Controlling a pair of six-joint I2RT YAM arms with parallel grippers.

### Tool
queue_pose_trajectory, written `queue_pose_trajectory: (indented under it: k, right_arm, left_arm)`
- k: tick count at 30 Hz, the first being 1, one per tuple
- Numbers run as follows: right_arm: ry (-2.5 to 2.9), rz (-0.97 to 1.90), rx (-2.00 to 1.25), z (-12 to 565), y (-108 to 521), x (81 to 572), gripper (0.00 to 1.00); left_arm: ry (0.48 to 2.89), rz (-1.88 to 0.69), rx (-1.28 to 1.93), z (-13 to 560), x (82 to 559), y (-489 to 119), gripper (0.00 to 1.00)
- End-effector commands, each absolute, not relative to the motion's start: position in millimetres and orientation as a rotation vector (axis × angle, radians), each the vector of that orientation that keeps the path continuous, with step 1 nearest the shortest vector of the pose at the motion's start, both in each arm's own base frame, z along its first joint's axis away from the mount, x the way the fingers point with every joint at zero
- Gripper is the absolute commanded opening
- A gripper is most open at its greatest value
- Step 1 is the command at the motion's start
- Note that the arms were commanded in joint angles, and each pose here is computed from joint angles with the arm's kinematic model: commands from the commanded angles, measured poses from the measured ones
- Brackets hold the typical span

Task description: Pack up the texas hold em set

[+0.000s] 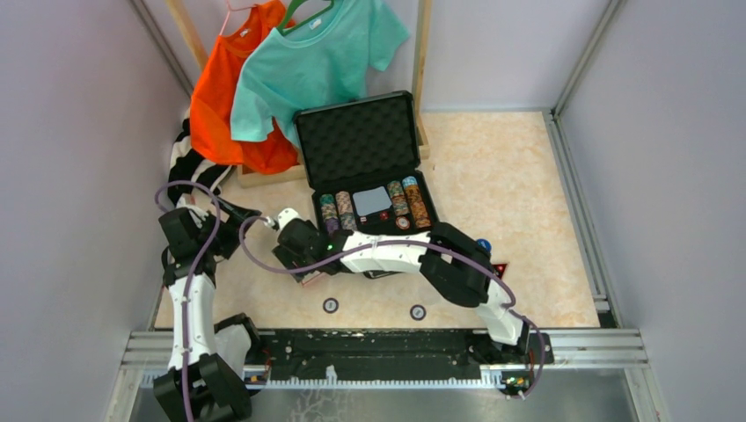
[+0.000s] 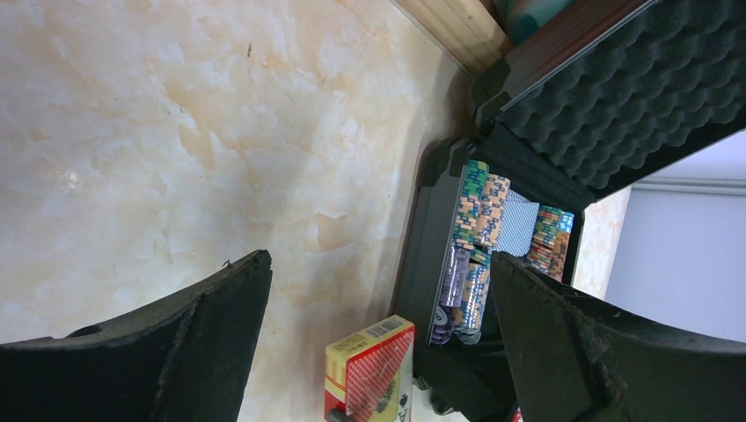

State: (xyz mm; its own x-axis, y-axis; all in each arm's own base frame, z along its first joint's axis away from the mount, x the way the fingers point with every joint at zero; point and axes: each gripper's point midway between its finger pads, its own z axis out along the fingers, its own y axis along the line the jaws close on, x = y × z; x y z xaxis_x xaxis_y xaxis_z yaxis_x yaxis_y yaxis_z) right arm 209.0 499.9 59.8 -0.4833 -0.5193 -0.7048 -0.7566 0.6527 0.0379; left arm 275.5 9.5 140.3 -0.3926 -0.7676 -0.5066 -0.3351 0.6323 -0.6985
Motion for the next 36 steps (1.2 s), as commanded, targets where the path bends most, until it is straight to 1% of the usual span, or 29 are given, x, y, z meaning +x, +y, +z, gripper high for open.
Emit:
queue_pose_trajectory:
  k: [1,5,9,11,15,19,20,21,24,28,31,36]
  right_arm:
    - [2.02,0.604,-0.894,140.4,511.7,220.8,0.43]
    - [1.943,0.625,-0.903,162.4,507.1,222.0,0.43]
    - [1.878,0.588,-0.924,177.8,495.3,227.1,0.44]
    - [1.854,0.584,-0.926,186.3,487.9,230.2,0.43]
    - [1.809,0.61,-0.911,210.4,468.9,238.1,0.43]
    - [1.748,0.609,-0.933,227.3,454.1,237.7,0.43]
    - [1.742,0.607,-0.953,224.8,453.4,236.3,0.43]
    - [1.715,0.627,-0.958,238.0,449.8,232.2,0.43]
    - [1.686,0.664,-0.993,246.3,447.7,223.2,0.43]
    - [1.642,0.718,-1.043,254.6,440.6,208.6,0.43]
    - [1.642,0.713,-1.077,254.9,428.9,201.2,0.41]
    - [1.634,0.718,-1.1,256.2,413.4,191.7,0.41]
  left_arm:
    - [1.971,-0.674,-0.787,153.9,278.9,4.0,0.99]
    - [1.958,-0.808,-0.633,165.4,278.3,-17.6,0.96]
    - [1.908,-1.174,-0.375,192.3,265.9,-63.0,0.99]
    - [1.914,-1.267,-0.327,197.1,260.5,-71.7,0.99]
    - [1.924,-1.2,-0.288,201.5,262.3,-67.9,0.99]
    - [1.881,-1.33,-0.219,213.4,253.1,-83.1,0.99]
    - [1.879,-1.341,-0.201,215.1,251.9,-87.0,0.99]
    - [1.879,-1.344,-0.179,216.8,251.4,-90.8,0.99]
    - [1.886,-1.384,-0.088,225.1,247.0,-107.8,0.99]
    - [1.91,-1.454,0.022,234.1,240.2,-131.6,0.98]
    - [1.923,-1.484,0.037,235.1,241.0,-140.1,0.98]
    - [1.943,-1.55,0.107,234.8,237.7,-165.9,0.95]
